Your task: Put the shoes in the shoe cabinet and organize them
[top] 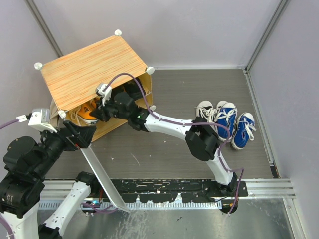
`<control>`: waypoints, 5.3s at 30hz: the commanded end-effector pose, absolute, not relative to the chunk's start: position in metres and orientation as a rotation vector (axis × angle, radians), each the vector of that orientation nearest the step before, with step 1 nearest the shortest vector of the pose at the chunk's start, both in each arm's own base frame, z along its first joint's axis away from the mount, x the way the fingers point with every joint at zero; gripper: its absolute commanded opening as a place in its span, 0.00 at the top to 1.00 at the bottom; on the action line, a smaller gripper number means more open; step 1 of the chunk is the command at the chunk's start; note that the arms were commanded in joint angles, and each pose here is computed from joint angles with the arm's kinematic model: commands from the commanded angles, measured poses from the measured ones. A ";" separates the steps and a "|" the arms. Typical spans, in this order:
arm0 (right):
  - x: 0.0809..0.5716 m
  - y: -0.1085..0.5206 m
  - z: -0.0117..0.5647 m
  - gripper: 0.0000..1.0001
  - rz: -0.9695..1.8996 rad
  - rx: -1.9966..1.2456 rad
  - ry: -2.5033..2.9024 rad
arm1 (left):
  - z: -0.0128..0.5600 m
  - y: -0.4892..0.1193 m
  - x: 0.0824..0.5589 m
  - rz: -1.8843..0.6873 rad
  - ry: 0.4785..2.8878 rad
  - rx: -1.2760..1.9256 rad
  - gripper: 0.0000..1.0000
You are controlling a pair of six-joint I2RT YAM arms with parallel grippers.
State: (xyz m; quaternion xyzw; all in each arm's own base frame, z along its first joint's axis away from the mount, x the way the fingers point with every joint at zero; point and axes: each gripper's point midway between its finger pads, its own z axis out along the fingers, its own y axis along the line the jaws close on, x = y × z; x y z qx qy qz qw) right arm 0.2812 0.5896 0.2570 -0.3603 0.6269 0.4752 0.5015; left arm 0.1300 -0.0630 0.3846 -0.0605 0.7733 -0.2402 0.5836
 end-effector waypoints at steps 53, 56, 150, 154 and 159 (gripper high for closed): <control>0.301 0.458 0.236 0.39 0.665 -0.669 1.755 | 0.400 -0.083 0.151 -0.626 1.787 -0.054 0.02; 0.318 0.382 0.219 0.32 0.410 -0.536 1.898 | 0.395 -0.095 0.154 -0.671 1.805 0.002 0.02; 0.276 -0.058 0.177 0.18 -0.230 0.808 2.190 | 0.335 -0.162 0.166 -0.999 1.848 0.288 0.02; 0.280 -0.091 0.152 0.20 -0.159 1.005 2.152 | 0.334 -0.172 0.162 -1.048 1.841 0.315 0.02; 0.291 -0.102 0.118 0.20 -0.180 1.065 2.193 | 0.329 -0.177 0.160 -1.065 1.844 0.342 0.02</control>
